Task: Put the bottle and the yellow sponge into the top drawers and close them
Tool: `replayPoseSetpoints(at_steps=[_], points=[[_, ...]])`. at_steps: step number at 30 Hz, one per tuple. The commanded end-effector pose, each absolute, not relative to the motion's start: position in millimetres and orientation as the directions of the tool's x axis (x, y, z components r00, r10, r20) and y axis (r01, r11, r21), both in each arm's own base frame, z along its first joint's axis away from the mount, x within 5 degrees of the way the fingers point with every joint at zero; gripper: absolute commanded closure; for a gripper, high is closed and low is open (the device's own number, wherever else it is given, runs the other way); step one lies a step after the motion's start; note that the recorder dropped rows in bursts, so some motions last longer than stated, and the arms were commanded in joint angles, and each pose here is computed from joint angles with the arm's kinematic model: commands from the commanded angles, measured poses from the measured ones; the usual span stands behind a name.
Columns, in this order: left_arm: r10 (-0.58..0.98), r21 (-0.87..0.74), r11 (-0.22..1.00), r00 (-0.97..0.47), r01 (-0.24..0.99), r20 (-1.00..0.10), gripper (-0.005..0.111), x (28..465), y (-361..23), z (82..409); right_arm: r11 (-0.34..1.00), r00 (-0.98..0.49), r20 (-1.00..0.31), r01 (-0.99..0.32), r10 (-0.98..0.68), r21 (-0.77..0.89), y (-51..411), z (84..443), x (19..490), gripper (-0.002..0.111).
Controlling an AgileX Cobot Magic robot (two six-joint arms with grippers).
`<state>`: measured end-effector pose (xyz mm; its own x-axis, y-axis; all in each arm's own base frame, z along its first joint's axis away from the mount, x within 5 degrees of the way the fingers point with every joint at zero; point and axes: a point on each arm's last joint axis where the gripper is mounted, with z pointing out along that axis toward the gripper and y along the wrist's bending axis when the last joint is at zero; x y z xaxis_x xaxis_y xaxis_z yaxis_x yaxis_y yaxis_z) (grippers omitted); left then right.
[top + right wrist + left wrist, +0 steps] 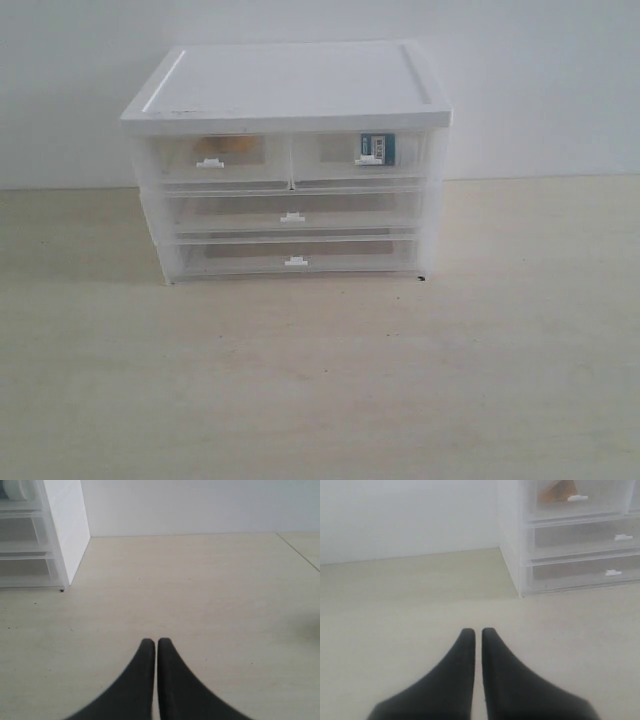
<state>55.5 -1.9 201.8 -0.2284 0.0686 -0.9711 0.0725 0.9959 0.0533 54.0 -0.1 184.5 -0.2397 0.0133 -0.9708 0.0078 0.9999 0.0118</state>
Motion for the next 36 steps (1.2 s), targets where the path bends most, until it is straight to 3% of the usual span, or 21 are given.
replayPoseSetpoints(at_steps=[1, 12, 19, 36], points=[[0.048, 0.036, 0.998, -0.222, 0.056, -0.974, 0.102, 55, -2, 199, 1.000, -0.233, -0.972, 0.010, 0.015, 0.013, 0, 184, 54, 0.108], [0.047, 0.035, 0.998, -0.240, 0.056, -0.970, 0.102, 54, -2, 183, 1.000, -0.233, -0.972, 0.010, 0.015, 0.013, 0, 184, 54, 0.108], [0.005, 0.006, 1.000, -0.228, -0.003, -0.974, 0.102, 54, 1, 185, 1.000, -0.233, -0.972, 0.010, 0.015, 0.013, 0, 184, 54, 0.108], [0.041, 0.041, 0.999, -0.228, 0.007, -0.973, 0.102, 54, 1, 185, 1.000, -0.233, -0.972, 0.010, 0.015, 0.013, 0, 184, 54, 0.108]])
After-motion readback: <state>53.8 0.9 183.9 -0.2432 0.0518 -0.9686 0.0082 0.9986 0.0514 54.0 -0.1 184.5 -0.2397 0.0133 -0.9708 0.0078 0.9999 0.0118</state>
